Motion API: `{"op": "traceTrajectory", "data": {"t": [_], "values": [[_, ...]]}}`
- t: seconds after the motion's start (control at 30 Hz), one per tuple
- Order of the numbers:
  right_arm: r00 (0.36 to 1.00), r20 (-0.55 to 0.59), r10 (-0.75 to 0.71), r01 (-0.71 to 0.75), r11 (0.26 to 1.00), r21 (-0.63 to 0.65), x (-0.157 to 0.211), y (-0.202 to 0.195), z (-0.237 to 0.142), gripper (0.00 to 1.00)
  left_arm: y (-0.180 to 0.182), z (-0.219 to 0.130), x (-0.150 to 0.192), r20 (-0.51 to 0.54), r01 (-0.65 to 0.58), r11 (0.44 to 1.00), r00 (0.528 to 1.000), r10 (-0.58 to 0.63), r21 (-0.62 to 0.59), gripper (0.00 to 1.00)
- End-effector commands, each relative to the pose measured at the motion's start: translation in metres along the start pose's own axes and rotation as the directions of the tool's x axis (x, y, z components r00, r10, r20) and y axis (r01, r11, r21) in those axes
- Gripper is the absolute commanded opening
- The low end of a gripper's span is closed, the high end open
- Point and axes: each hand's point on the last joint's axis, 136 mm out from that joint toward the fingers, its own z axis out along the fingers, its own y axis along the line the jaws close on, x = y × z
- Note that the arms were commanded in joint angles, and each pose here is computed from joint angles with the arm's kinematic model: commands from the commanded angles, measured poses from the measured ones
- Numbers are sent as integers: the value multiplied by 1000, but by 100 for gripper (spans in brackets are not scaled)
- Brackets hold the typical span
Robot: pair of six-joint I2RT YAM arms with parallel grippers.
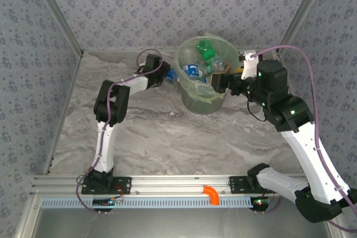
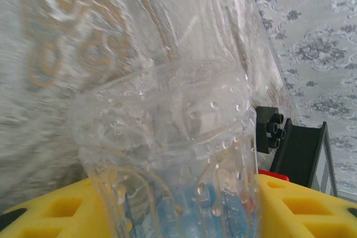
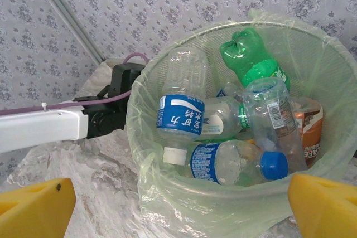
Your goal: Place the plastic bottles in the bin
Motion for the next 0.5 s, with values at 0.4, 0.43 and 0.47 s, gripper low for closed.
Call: {"op": "traceTrajectory", "data": {"t": [0.4,0.43,0.47], "values": [[998,65,18,-20,999,33,-7,-7,-15,100,-71,-137,-58,167,-220,970,965,201,100,50],[998,67,21,-23,999,32,-7,-7,-16,100,-72,-146,-59,177,-232,967,961,212,102,50],[997,68,24,-26,999,30,-7,-7,-16,100,-74,-155,-61,188,-238,966,958,216,103,50]]}}
